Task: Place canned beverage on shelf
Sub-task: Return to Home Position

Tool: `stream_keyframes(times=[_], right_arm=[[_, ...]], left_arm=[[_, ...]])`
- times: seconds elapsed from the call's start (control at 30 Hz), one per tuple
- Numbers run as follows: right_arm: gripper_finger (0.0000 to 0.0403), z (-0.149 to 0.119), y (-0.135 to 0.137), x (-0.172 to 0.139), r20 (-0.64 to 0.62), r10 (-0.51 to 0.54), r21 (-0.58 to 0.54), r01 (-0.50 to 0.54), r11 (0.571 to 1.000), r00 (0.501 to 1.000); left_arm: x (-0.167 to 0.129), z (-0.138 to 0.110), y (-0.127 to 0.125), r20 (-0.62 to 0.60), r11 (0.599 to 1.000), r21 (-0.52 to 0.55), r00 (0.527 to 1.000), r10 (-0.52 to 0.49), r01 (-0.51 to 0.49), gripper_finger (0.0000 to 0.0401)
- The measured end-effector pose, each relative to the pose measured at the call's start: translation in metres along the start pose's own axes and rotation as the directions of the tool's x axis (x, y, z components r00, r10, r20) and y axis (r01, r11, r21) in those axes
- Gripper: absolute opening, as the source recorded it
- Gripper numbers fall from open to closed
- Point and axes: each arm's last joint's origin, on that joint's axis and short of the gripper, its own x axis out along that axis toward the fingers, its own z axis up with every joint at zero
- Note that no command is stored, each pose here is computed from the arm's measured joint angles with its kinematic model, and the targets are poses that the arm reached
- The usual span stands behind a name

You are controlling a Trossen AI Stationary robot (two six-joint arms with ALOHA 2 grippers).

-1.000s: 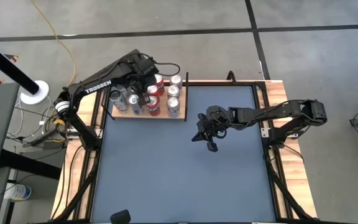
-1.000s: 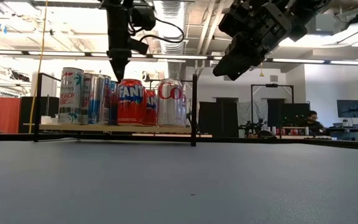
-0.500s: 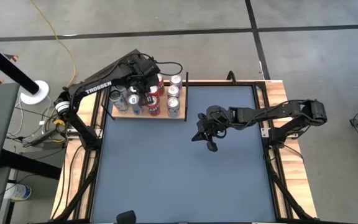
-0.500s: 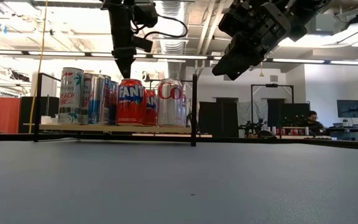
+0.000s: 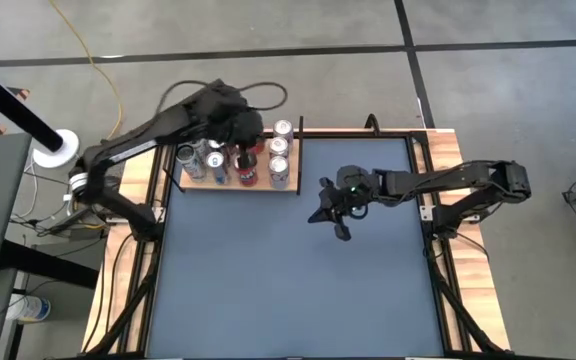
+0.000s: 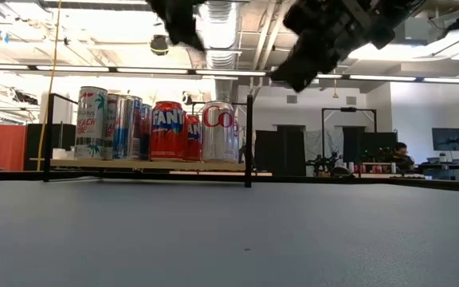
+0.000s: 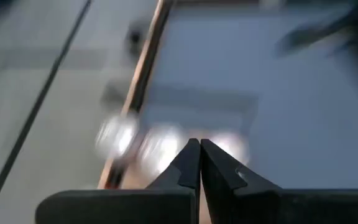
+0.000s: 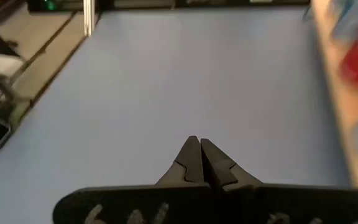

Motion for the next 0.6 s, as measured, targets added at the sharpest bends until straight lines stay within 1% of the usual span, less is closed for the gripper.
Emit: stream_keyframes(times=[0.07,0.1,0.17,0.2,0.27,0.33,0.43,0.5,0.6], right_arm=[[0.0000,0.006,0.001,-0.012,0.033,-0.011,-0.008,0.011,1.000,0.999],[0.0000,0.009,0.002,-0.020,0.051,-0.017,-0.021,0.018,1.000,0.999],[0.0000,0.012,0.006,-0.037,0.094,-0.027,-0.060,0.032,0.998,0.995],[0.0000,0.013,0.010,-0.046,0.122,-0.028,-0.074,0.037,0.997,0.992],[0.0000,0.010,0.015,-0.062,0.189,-0.032,-0.096,0.051,0.994,0.981],[0.0000,0.002,0.020,-0.076,0.255,-0.036,-0.108,0.065,0.992,0.966],[0.0000,-0.014,0.023,-0.095,0.379,-0.073,-0.063,0.105,0.992,0.922],[0.0000,-0.022,0.022,-0.106,0.470,-0.103,-0.019,0.127,0.992,0.877],[0.0000,-0.038,0.020,-0.116,0.506,-0.151,0.061,0.139,0.988,0.849]], left_arm=[[-0.017,0.004,-0.014,0.146,0.996,0.037,0.986,-0.084,0.079,0.0000],[-0.024,0.004,-0.022,0.208,0.993,0.057,0.972,-0.111,0.102,0.0000],[-0.037,-0.004,-0.038,0.316,0.990,0.083,0.940,-0.131,0.111,0.0000],[-0.040,-0.013,-0.047,0.342,0.990,0.087,0.930,-0.136,0.113,0.0000],[-0.047,-0.034,-0.066,0.405,0.990,0.082,0.904,-0.136,0.112,0.0000],[-0.049,-0.061,-0.086,0.461,0.988,0.084,0.874,-0.154,0.130,0.0000],[-0.049,-0.108,-0.113,0.537,0.986,0.072,0.827,-0.166,0.151,0.0000],[-0.051,-0.137,-0.122,0.591,0.989,0.031,0.795,-0.134,0.144,0.0000],[-0.053,-0.175,-0.126,0.687,0.987,-0.038,0.721,-0.087,0.156,0.0000]])
